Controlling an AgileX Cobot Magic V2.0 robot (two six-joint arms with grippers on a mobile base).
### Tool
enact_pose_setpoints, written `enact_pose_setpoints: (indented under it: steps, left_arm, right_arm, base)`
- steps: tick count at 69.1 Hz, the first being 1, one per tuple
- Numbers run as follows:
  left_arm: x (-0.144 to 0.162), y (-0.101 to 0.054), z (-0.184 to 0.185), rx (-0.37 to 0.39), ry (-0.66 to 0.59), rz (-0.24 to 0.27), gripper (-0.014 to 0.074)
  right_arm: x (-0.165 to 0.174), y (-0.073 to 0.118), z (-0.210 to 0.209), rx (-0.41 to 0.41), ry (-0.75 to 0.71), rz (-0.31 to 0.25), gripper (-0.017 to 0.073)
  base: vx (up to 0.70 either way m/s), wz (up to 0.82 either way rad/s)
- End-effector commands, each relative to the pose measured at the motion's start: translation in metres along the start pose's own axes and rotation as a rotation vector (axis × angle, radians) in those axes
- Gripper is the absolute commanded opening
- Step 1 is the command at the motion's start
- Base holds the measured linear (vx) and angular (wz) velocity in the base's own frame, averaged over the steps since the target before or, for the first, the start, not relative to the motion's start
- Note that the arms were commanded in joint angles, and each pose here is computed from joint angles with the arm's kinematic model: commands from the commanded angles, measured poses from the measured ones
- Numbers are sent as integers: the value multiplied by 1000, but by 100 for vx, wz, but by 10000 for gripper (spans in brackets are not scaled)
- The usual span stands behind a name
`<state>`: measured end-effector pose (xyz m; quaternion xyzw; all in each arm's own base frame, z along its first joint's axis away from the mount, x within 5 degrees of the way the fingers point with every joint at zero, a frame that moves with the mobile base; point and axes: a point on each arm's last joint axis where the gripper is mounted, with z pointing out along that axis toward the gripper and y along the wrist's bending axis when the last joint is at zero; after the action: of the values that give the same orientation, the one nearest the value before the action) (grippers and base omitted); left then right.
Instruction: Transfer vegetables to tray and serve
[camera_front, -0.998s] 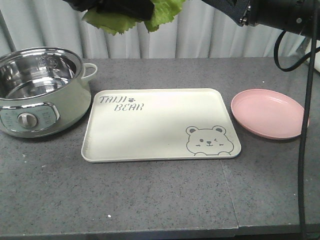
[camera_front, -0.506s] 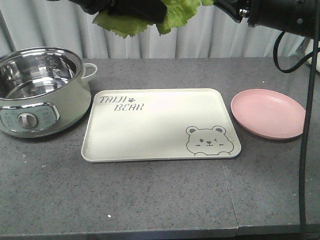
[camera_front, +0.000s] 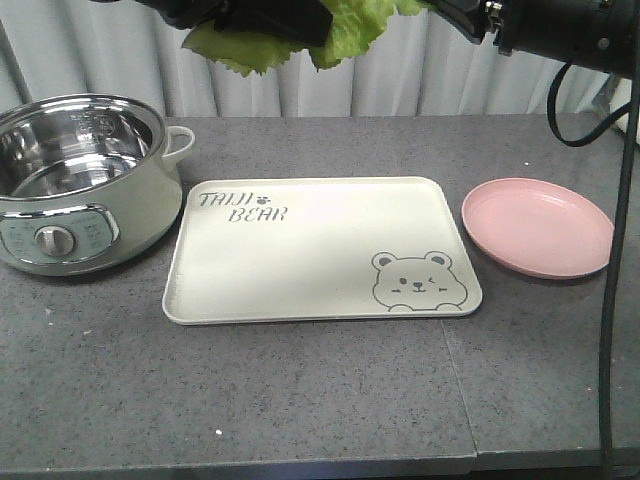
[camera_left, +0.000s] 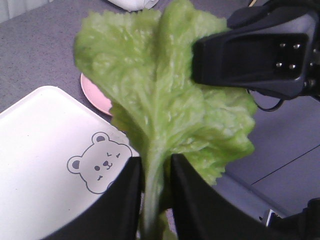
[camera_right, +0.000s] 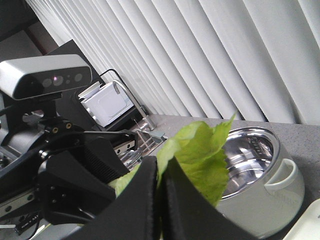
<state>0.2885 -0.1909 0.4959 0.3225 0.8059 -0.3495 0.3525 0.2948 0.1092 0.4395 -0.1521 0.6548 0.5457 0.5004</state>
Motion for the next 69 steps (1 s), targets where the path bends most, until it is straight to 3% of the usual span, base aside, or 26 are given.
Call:
enact_pose_setpoints:
  steps: [1, 11, 16, 23, 30, 47, 62, 69]
  left_arm:
    - [-12, -19, -22, 32, -132, 15, 277]
    - [-15, -19, -23, 25, -163, 11, 441]
    - [-15, -18, -23, 25, -167, -13, 484]
    - [-14, -17, -24, 10, -153, -8, 497]
    - [-11, -13, -24, -45, -118, 11, 496]
    - [-3, 5, -26, -239, -32, -4, 466]
    - [-1, 17, -30, -383, -11, 15, 432]
    - [-1, 21, -32, -421, -5, 27, 422]
  right_arm:
    - [-19, 25, -7, -101, -105, 9, -10]
    - [-18, 25, -7, -107, -99, 7, -8]
    - [-18, 25, -7, -106, -100, 4, -6]
    - [-23, 21, -14, -79, -111, -15, -5]
    - [-33, 11, -35, 3, -132, -49, -6]
    - [-55, -15, -102, 217, -154, -59, -6]
    - [-57, -42, -145, 494, -104, -84, -6]
    - [-55, -61, -148, 541, -95, -64, -6]
  base:
    - [0, 0]
    - [0, 0]
    - [0, 0]
    - [0, 0]
    - [0, 0]
    - [0, 0]
    - [0, 0]
    - [0, 0]
